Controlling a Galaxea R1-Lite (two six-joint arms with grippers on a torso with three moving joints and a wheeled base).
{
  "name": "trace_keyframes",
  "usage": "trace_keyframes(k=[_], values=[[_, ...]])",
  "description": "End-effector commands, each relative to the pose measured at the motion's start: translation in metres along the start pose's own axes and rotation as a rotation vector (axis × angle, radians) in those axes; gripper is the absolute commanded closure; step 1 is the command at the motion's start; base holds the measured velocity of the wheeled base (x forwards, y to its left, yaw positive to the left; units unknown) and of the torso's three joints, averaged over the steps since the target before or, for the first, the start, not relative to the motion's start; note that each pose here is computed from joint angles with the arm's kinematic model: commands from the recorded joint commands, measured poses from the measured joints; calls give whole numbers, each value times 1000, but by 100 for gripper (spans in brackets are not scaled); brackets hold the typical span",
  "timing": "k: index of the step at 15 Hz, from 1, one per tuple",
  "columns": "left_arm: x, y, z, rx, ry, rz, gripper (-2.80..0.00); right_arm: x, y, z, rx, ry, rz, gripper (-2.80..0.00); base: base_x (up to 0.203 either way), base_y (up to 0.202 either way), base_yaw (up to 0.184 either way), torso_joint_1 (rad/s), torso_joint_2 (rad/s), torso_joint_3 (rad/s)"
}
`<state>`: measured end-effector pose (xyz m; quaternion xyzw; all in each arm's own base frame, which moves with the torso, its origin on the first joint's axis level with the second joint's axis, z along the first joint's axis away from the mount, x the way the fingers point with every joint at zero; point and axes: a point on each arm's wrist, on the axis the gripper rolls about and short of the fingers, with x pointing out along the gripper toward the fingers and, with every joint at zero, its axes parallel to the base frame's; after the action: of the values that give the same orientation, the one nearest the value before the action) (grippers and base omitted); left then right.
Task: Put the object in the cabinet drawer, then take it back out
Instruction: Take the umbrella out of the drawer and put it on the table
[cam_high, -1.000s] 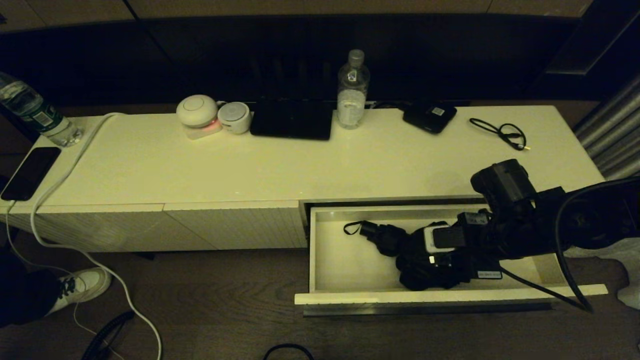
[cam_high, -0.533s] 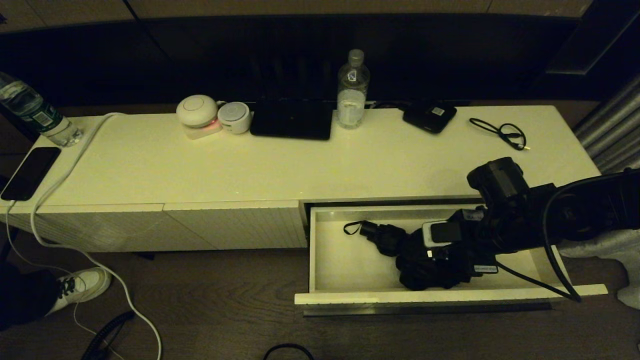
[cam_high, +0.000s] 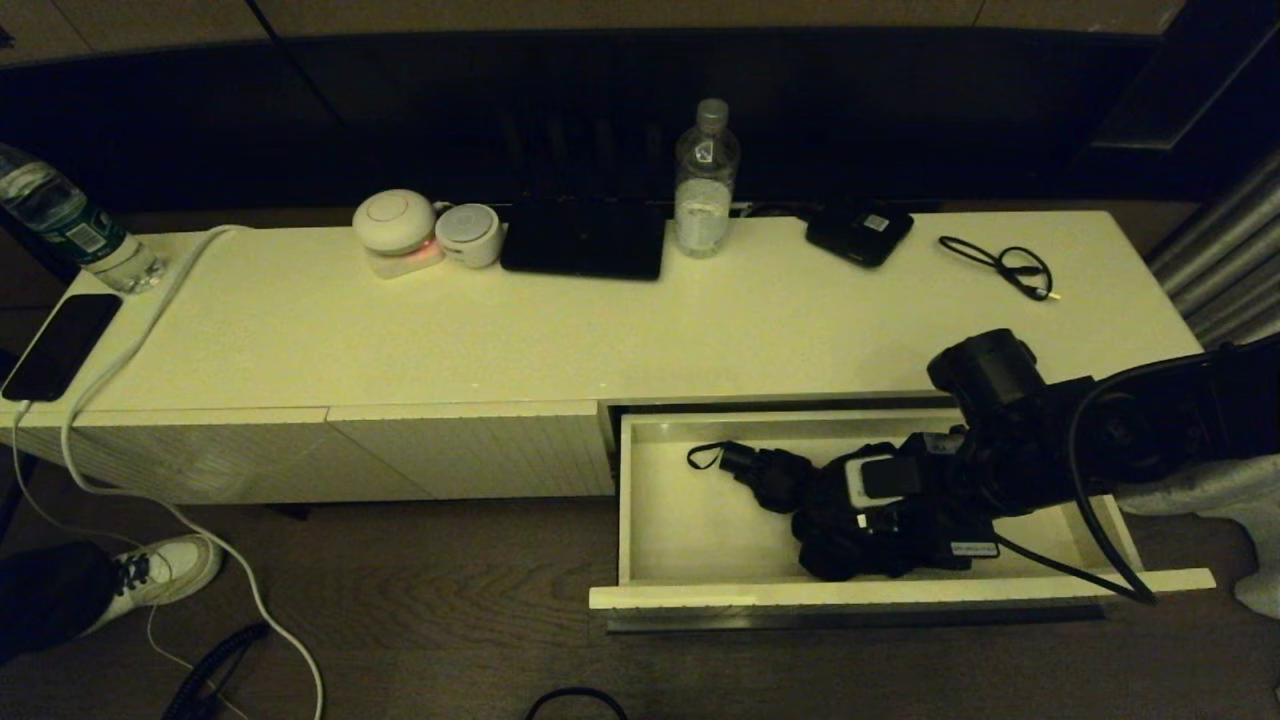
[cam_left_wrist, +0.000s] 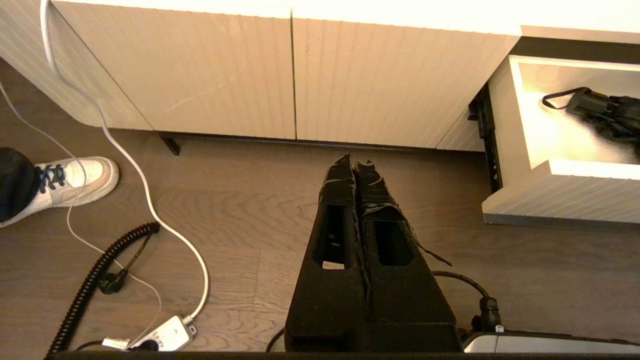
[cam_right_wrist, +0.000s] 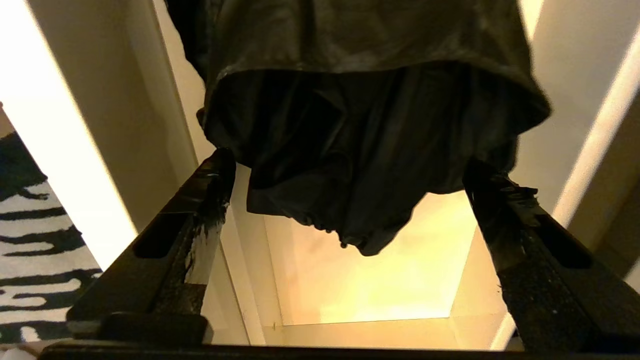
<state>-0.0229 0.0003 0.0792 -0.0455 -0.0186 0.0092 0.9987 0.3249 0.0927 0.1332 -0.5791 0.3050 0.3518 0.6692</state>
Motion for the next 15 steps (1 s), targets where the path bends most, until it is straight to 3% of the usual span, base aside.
trace_keyframes(k=[1, 15], values=[[0, 0, 0, -1, -2, 1, 0, 8, 1, 0, -9, 5, 21, -280, 0, 0, 0, 0, 0, 0], [0, 0, 0, -1, -2, 1, 0, 48, -7, 6, 1, 7, 59, -280, 0, 0, 0, 0, 0, 0]])
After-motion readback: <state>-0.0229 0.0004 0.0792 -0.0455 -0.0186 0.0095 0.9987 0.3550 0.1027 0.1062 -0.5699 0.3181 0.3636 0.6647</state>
